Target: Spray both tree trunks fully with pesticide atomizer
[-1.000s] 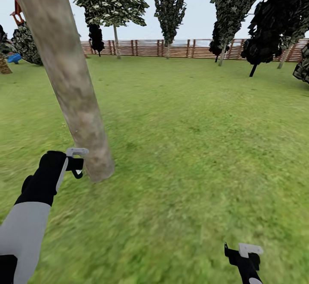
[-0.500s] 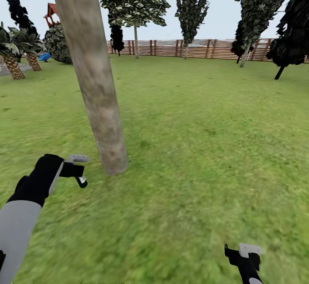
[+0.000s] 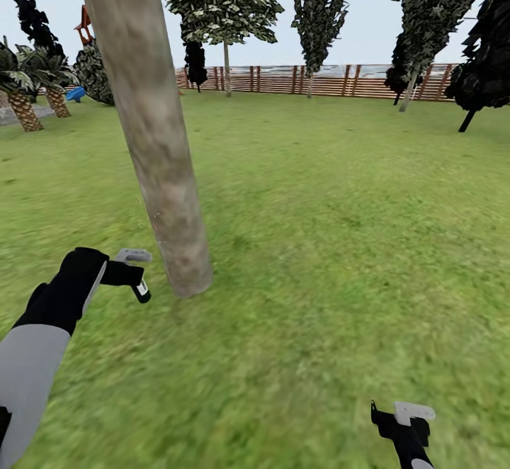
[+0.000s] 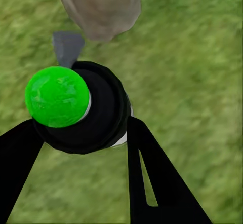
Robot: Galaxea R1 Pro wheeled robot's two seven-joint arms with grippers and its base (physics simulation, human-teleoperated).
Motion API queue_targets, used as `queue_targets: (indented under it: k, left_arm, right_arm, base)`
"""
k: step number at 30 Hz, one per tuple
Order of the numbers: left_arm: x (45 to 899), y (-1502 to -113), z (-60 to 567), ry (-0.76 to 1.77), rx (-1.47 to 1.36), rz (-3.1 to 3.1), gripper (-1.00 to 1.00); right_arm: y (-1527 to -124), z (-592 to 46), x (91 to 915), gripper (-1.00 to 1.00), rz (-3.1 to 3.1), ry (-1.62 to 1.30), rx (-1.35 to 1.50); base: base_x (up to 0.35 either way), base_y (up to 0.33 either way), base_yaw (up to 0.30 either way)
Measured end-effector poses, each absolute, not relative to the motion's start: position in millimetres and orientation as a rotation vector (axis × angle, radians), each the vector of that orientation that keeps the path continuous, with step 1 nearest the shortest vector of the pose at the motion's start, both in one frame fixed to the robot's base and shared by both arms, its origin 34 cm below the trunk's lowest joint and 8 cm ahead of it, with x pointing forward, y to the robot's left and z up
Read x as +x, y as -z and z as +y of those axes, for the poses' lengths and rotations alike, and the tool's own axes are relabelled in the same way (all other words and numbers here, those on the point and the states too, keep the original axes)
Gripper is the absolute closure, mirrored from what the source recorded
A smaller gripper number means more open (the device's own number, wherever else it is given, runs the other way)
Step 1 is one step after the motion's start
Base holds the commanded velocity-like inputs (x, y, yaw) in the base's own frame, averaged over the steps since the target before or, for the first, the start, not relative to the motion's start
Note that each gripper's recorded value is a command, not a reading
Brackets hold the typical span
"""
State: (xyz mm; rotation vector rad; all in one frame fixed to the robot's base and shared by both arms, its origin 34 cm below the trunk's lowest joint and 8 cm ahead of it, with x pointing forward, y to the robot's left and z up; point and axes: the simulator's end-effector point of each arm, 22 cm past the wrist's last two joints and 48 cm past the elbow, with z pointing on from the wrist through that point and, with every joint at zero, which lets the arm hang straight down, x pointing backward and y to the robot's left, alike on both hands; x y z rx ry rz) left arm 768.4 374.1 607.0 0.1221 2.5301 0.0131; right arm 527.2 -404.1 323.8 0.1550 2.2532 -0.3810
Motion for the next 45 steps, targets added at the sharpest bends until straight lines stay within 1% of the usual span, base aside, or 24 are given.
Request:
queue_targets:
  k: [4, 9, 15, 24, 27, 36, 45]
  left_arm:
    - [765.0, -599.7, 370.1, -0.017, 0.144, 2.548, 1.0]
    - [757.0, -583.4, 349.8, -0.093, 0.316, 2.596, 1.0]
    - [752.0, -581.5, 330.5, 0.006, 0.377, 2.611, 1.0]
    - [760.0, -608.7, 388.8, -0.112, 0.331, 2.593, 1.0]
    - [758.6, -608.0, 385.6, -0.091, 0.335, 2.599, 1.0]
    - [752.7, -595.6, 373.6, -0.099, 0.395, 2.625, 1.0]
    - [749.2, -591.3, 382.0, -0.105, 0.378, 2.638, 1.0]
  right_arm:
    - [-324.0, -405.8, 527.1, -1.0, 2.253, 0.384, 0.155]
    - [-323.9, -406.4, 527.0, -1.0, 2.253, 0.385, 0.155]
    - [-323.8, -406.4, 527.0, -1.0, 2.253, 0.385, 0.155]
    - [-323.9, -406.3, 527.1, -1.0, 2.253, 0.385, 0.154]
    - [-324.0, -406.4, 527.0, -1.0, 2.253, 0.385, 0.154]
    - [-324.2, -406.4, 527.0, -1.0, 2.253, 0.385, 0.155]
    - [-323.8, -406.3, 527.0, -1.0, 2.253, 0.385, 0.154]
  base:
    - [0.276, 0.0, 0.0]
    - [0.045, 0.0, 0.0]
    - [0.001, 0.0, 0.0]
    - [0.0, 0.0, 0.0]
    - [0.141, 0.0, 0.0]
    - [0.302, 0.0, 0.0]
    - [0.021, 0.0, 0.0]
